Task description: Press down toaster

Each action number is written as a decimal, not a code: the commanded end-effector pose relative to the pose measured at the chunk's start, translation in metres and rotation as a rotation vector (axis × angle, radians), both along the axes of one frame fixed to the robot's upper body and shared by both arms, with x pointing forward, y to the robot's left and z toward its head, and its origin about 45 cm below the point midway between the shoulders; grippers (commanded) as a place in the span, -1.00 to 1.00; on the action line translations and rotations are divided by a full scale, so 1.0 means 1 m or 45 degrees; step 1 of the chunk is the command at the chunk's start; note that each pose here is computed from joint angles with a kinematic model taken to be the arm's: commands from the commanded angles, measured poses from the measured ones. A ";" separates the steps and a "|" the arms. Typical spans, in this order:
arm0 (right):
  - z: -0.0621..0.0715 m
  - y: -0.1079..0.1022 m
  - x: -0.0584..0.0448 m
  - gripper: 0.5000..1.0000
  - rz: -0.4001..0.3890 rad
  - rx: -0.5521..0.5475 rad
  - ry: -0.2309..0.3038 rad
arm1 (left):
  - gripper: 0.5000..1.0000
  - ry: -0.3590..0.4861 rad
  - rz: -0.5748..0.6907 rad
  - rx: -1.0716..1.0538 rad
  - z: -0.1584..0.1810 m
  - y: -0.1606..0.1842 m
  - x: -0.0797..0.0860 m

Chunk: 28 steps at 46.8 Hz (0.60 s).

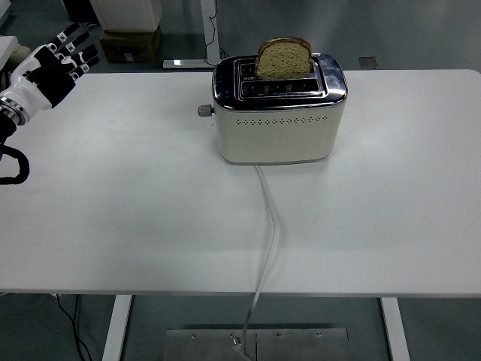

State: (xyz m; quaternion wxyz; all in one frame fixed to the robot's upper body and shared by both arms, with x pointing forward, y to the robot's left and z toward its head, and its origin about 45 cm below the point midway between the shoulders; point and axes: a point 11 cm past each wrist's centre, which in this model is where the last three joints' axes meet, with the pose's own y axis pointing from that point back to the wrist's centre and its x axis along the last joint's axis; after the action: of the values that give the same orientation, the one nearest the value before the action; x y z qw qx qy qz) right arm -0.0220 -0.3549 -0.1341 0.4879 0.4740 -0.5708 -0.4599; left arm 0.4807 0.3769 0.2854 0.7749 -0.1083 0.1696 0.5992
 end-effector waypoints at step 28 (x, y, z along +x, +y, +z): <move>0.000 0.000 0.000 0.99 0.000 0.000 0.000 | 1.00 0.008 -0.004 0.000 -0.003 -0.001 -0.001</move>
State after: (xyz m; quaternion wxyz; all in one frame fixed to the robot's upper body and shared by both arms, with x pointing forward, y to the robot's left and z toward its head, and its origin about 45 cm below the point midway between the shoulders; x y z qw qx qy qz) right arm -0.0220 -0.3549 -0.1341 0.4879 0.4741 -0.5707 -0.4598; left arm 0.4795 0.3769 0.2824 0.7748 -0.1067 0.1720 0.5990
